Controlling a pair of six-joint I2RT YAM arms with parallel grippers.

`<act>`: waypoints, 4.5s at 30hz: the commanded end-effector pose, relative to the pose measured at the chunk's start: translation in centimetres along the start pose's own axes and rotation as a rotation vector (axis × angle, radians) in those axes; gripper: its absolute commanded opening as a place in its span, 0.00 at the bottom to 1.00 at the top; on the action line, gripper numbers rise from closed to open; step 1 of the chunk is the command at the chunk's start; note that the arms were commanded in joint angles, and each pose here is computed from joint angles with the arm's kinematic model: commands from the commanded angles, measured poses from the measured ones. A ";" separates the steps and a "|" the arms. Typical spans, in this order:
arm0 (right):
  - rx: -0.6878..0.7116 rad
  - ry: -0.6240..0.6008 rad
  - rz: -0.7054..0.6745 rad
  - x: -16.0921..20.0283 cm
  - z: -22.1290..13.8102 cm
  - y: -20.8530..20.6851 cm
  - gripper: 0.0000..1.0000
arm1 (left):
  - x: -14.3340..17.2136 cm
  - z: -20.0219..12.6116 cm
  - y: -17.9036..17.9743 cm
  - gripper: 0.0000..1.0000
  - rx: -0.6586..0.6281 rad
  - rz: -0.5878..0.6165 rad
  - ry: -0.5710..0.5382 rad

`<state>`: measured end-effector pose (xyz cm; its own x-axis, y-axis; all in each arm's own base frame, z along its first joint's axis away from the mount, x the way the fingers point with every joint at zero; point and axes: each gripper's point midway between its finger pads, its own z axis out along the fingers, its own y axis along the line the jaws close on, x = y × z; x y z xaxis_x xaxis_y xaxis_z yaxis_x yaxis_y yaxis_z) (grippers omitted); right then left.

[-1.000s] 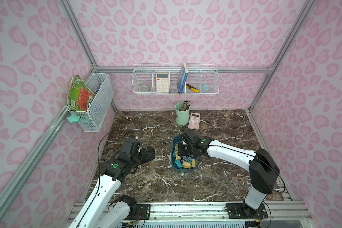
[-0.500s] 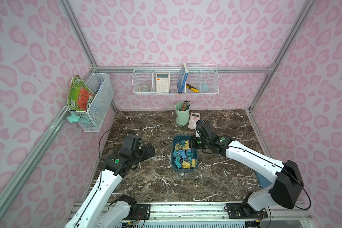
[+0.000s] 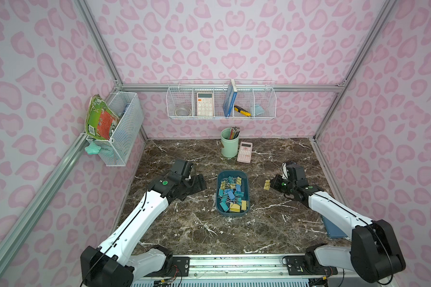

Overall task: Take out the binder clips from the storage box
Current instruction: Place the binder clip at the center of the board, then pick up the binder clip from the storage box, then place the binder clip at the center of the board.

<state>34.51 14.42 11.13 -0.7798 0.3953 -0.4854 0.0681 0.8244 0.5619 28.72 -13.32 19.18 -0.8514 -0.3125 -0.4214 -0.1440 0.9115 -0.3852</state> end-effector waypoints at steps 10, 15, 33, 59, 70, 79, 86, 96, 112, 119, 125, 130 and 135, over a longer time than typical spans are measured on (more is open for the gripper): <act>-0.100 0.116 -0.047 0.4 5.0 0.3 0.24 | 1.7 2.4 -3.7 0.79 -0.002 0.015 0.123; -0.090 0.109 -0.090 -0.3 4.1 0.7 0.45 | 2.8 3.5 -5.4 0.63 0.028 0.015 0.201; 0.014 -0.104 -0.184 -2.1 -6.1 0.4 0.99 | 9.2 10.4 -11.5 0.32 0.089 0.056 0.500; -0.017 -0.156 -0.191 -2.6 -8.8 1.2 1.00 | 10.7 12.8 -11.1 0.00 0.050 0.046 0.528; -0.090 -0.161 -0.211 -3.3 -8.8 3.4 1.00 | 6.2 7.8 -11.8 0.00 0.087 0.042 0.351; -0.156 -0.141 -0.290 -3.0 -8.1 7.2 0.99 | 1.5 4.1 -5.4 0.00 -0.014 -0.084 0.170; -0.198 -0.108 -0.365 -1.5 -7.0 10.6 1.00 | -1.6 2.8 1.7 0.00 -0.055 -0.256 0.013; -0.259 -0.128 -0.366 -0.7 -6.6 12.5 1.00 | -4.2 5.5 6.2 0.00 -0.041 -0.374 -0.191; -0.240 -0.172 -0.292 -1.1 -6.9 10.3 1.00 | -3.5 12.6 7.5 0.17 -0.044 -0.408 -0.051; -0.226 -0.146 -0.333 -0.8 -6.3 10.2 1.00 | -2.1 11.1 7.5 0.50 -0.068 -0.373 0.007; -0.195 -0.105 -0.354 -0.3 -5.1 9.6 1.00 | -0.5 9.0 4.7 0.47 -0.037 -0.306 0.098; -0.198 -0.108 -0.359 -0.2 -4.9 9.5 1.00 | 1.1 8.4 -0.7 0.42 0.032 -0.211 0.159; -0.190 -0.104 -0.368 0.1 -5.0 9.2 1.00 | 2.5 9.4 -5.6 0.35 0.097 -0.179 0.238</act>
<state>32.01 20.04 19.44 -0.6740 0.1454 -0.7243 -0.3136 0.8314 0.4588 32.77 -20.06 12.69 -0.8981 -0.3912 -0.2009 -0.2465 0.8260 -0.5069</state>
